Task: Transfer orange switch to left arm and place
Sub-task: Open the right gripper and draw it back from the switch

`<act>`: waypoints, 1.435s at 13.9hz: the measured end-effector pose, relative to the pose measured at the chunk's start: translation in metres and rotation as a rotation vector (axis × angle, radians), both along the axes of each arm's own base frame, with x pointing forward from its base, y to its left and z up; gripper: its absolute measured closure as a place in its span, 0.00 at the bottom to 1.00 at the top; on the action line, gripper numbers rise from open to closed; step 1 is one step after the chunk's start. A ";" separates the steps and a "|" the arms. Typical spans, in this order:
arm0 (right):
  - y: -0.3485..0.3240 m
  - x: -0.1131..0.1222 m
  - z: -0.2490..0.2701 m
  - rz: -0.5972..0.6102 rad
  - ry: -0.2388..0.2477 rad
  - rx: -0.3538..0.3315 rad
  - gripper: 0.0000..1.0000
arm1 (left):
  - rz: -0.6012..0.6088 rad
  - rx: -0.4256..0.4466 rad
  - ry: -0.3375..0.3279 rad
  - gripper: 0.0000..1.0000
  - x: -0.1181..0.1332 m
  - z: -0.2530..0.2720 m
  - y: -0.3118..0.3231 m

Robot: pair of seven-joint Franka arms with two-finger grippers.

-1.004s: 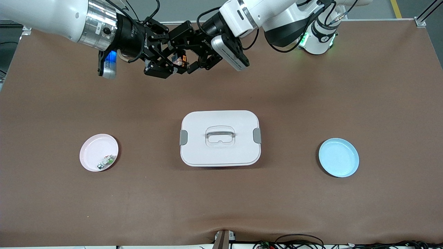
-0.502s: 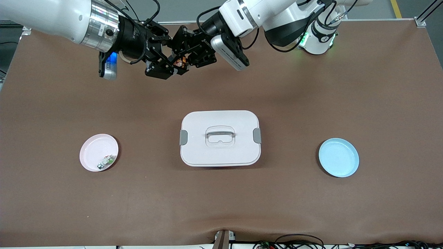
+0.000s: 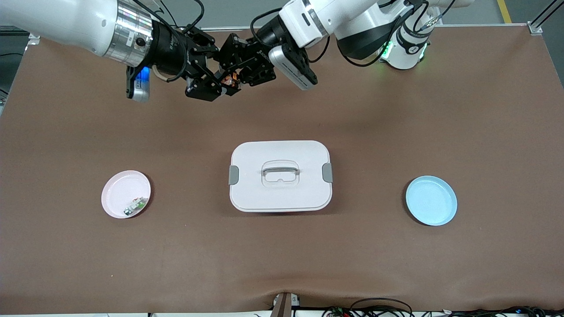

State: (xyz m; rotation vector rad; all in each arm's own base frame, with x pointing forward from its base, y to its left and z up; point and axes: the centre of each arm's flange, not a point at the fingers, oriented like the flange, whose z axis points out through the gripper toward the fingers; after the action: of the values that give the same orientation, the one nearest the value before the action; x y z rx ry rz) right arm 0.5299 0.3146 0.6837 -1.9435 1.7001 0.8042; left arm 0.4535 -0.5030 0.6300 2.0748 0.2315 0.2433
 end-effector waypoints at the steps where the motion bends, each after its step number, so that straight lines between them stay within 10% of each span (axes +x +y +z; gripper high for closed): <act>1: 0.000 0.000 0.000 0.000 0.000 0.000 0.27 | 0.000 0.000 0.000 0.65 0.000 0.000 0.000; 5: -0.003 0.002 0.000 -0.006 0.000 -0.001 0.00 | -0.003 0.008 0.005 0.65 0.001 0.000 0.001; 14: -0.060 0.017 -0.008 0.140 -0.063 -0.009 0.00 | -0.039 0.122 0.053 0.65 0.004 0.002 0.020; 20: -0.138 0.033 -0.022 0.351 -0.204 -0.058 0.00 | -0.080 0.218 0.083 0.65 0.021 -0.073 0.003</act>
State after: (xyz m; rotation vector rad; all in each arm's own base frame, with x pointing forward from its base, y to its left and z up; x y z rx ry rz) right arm 0.5627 0.1770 0.6615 -2.3140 1.2971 0.6508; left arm 0.4742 -0.5001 0.5565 2.3072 0.1777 0.1391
